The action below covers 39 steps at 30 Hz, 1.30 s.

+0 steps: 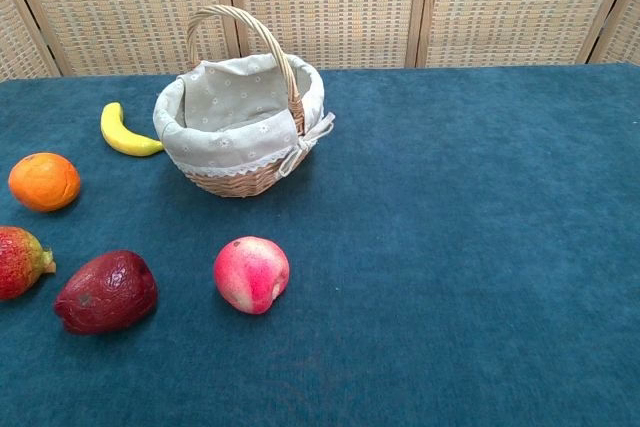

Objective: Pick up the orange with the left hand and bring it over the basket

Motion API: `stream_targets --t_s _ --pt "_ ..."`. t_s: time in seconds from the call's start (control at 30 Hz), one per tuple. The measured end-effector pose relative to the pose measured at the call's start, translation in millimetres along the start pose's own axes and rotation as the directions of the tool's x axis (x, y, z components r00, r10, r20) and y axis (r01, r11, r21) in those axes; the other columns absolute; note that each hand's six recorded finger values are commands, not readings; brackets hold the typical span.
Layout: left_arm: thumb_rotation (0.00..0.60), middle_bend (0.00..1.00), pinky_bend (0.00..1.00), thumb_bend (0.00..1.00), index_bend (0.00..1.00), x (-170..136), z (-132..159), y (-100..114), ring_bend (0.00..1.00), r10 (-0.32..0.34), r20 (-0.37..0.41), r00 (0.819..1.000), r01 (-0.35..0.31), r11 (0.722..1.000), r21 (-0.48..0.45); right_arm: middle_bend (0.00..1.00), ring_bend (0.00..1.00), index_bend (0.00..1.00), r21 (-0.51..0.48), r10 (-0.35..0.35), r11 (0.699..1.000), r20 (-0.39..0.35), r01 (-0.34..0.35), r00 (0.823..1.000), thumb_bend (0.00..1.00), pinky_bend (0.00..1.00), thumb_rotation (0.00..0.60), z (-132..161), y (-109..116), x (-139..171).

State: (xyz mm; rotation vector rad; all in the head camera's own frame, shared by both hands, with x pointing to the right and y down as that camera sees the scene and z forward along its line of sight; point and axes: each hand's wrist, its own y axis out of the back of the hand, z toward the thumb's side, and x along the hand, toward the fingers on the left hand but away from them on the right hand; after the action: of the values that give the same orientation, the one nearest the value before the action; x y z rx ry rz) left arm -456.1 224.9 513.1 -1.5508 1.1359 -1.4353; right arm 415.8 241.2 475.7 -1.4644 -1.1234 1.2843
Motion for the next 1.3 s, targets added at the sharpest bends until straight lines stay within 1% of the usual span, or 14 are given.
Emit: stream_targets --t_s 0.3,0.47,0.57,0.7,0.83,0.93,1.07,1.17,1.2,1.27,1.3 --pt "0.600 0.00 0.00 0.01 0.00 2.8 -2.0 -2.5 0.00 -0.006 -0.011 1.000 0.006 1.000 0.004 0.00 0.00 0.00 0.000 0.002 1.000 0.002 -0.002 1.000 0.00 0.00 0.600 -1.0 -0.2 -0.1" --pt "0.600 0.00 0.00 0.01 0.00 19.4 -7.2 -12.8 0.00 -0.038 -0.016 0.999 0.038 0.999 0.019 0.00 0.00 0.00 -0.004 0.004 1.000 0.002 -0.004 1.000 0.00 0.00 0.600 -0.5 -0.6 -1.1" --pt "0.600 0.00 0.00 0.01 0.00 37.8 -11.4 -26.8 0.00 -0.087 -0.012 0.996 0.087 0.996 0.024 0.00 0.00 0.00 -0.001 0.008 1.000 0.002 -0.008 1.000 0.00 0.00 0.600 -0.2 -1.9 -2.1" --pt "0.600 0.00 0.00 0.01 0.00 76.8 -21.1 -55.0 0.00 -0.168 0.011 0.986 0.168 0.985 0.040 0.00 0.00 0.00 0.004 0.015 1.000 0.013 -0.015 1.000 0.00 0.00 0.600 -1.9 -3.9 -5.0" --pt "0.600 0.00 0.00 0.02 0.00 115.5 -32.7 -80.2 0.00 -0.229 0.018 0.973 0.228 0.973 0.045 0.00 0.00 0.00 0.008 0.018 1.000 0.026 -0.018 1.000 0.00 0.00 0.600 -4.0 -5.4 -7.1" --pt "0.600 0.00 0.00 0.02 0.00 142.0 -32.6 -97.4 0.00 -0.260 0.029 0.965 0.259 0.966 0.008 0.00 0.00 0.00 0.012 0.025 1.000 0.036 -0.026 0.999 0.00 0.00 0.600 -5.9 -7.7 -9.0" --pt "0.600 0.00 0.02 0.02 0.00 167.7 -20.6 -115.5 0.00 -0.287 0.056 0.956 0.290 0.955 -0.059 0.00 0.00 0.00 0.019 0.033 0.999 0.045 -0.034 0.998 0.00 0.00 0.600 -7.1 -10.3 -11.3" --pt "0.600 0.00 0.06 0.02 0.04 179.3 -14.7 -124.5 0.00 -0.311 0.064 0.948 0.314 0.947 -0.059 0.00 0.00 0.00 0.024 0.037 0.999 0.046 -0.038 0.998 0.00 0.00 0.600 -6.9 -12.0 -12.2" --pt "0.600 0.00 0.08 0.02 0.08 182.7 -11.8 -128.5 0.00 -0.325 0.066 0.943 0.329 0.943 -0.055 0.00 0.00 0.00 0.026 0.039 0.999 0.047 -0.041 0.998 0.00 0.00 0.600 -6.8 -12.9 -12.6" --pt "0.600 0.04 0.14 0.02 0.15 187.5 -6.5 -135.9 0.02 -0.351 0.070 0.934 0.355 0.934 -0.046 0.00 0.00 0.00 0.031 0.045 0.998 0.047 -0.046 0.998 0.00 0.00 0.600 -6.3 -14.8 -13.2" --pt "0.600 0.09 0.19 0.03 0.21 190.5 -2.2 -141.5 0.05 -0.370 0.074 0.926 0.373 0.927 -0.037 0.00 0.00 0.00 0.032 0.046 0.998 0.047 -0.048 0.998 0.00 0.00 0.600 -5.9 -15.4 -13.4"
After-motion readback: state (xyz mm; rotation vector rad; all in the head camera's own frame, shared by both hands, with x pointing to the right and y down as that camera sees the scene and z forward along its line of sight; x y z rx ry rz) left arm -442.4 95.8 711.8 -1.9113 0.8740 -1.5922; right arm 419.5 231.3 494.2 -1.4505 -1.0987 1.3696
